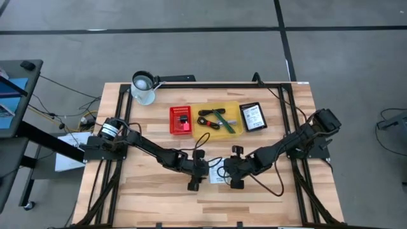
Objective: Pick and place items into bin
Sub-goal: Put the white card reader box into the black bin
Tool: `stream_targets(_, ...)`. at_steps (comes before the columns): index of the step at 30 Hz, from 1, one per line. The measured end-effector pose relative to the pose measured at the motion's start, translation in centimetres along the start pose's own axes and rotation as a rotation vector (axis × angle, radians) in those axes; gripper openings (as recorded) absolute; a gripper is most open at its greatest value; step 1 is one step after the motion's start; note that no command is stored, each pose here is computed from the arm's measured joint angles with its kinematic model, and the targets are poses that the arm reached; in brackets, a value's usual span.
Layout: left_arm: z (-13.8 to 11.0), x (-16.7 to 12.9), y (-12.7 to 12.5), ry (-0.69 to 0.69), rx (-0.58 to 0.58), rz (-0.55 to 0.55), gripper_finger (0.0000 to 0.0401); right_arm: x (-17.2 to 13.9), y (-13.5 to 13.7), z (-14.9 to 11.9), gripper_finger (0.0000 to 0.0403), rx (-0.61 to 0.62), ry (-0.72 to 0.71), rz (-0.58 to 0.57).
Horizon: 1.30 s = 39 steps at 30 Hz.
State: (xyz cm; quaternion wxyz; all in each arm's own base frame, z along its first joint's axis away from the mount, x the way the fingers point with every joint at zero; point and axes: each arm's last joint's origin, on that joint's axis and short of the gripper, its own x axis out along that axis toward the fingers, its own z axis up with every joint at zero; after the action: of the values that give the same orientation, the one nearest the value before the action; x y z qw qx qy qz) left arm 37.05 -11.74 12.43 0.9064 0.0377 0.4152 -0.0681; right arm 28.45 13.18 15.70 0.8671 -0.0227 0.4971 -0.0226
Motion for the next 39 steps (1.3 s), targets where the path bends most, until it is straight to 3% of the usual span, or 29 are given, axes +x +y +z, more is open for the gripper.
stream_targets(6,0.4,-0.5,-0.2,0.081,0.131,0.131,0.0187,1.1,0.1,-0.4,0.0118,-0.011,0.036,-0.022)
stream_targets(18,0.5,-0.6,-0.3,0.095,0.302,0.14,0.0183,1.2,0.1,-0.6,0.0118,-0.016,0.045,-0.027)
stream_targets(22,0.5,-0.7,-0.3,0.099,0.366,0.19,0.0148,1.1,0.2,-1.1,0.0118,-0.035,0.084,-0.04)
stream_targets(30,0.6,-0.7,-0.2,0.102,0.445,0.2,0.0017,-0.3,0.0,-1.6,0.0118,-0.025,0.104,-0.121)
stream_targets(39,1.8,-0.7,-0.4,-0.029,0.43,0.142,0.0002,-2.2,-0.4,-1.0,0.0118,-0.002,0.037,-0.128)
